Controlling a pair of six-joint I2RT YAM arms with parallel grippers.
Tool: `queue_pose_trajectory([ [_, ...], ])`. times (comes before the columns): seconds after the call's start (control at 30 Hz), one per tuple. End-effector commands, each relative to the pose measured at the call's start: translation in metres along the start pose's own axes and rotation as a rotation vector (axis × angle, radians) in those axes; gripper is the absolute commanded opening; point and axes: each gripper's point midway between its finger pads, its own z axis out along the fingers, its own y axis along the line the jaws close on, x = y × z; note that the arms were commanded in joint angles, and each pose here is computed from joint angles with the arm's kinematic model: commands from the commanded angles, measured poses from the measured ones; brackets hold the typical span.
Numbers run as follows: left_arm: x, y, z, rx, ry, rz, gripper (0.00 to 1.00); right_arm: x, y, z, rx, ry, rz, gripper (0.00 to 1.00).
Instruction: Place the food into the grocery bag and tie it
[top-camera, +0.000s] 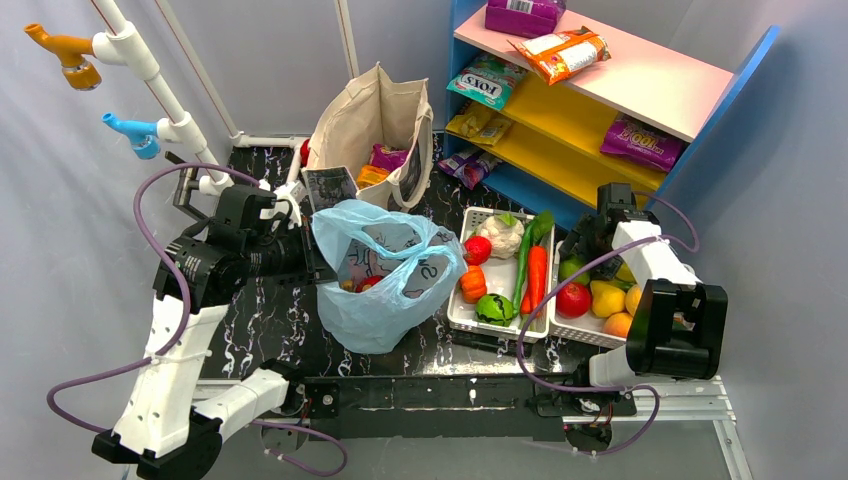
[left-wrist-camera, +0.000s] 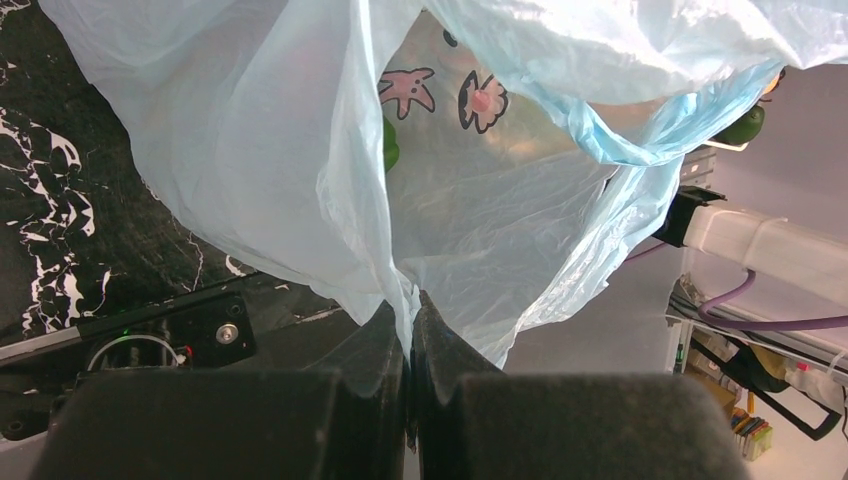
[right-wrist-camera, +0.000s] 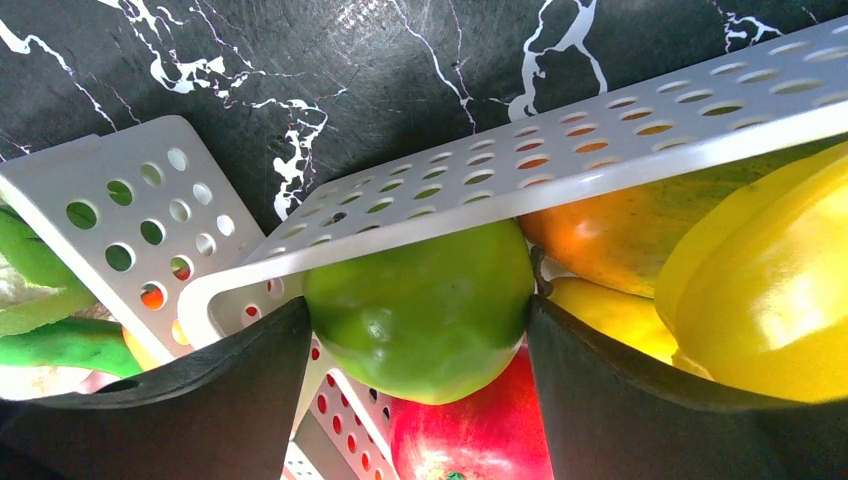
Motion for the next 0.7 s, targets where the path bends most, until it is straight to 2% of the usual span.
queue_pose_trajectory([
  [0.0,0.002,0.002,-0.007,-0.015,-0.004,0.016,0.0,0.026,-0.013,0.026,0.045,0.083,0.012,0.78],
  [0.13,0.002,0.002,-0.006,-0.014,-0.003,0.014,0.0,0.022,-0.013,0.022,0.045,0.074,0.009,0.5],
  [0.3,0.001,0.001,-0.004,-0.009,-0.006,0.01,0.0,0.013,-0.005,0.008,0.012,0.045,0.012,0.27],
  [0.43,0.002,0.001,-0.004,-0.003,-0.006,0.007,0.0,0.003,0.0,-0.01,-0.005,0.02,0.016,0.2],
  [0.67,0.002,-0.001,-0.003,0.006,-0.007,0.004,0.0,-0.013,0.006,-0.047,-0.038,-0.045,0.024,0.19],
])
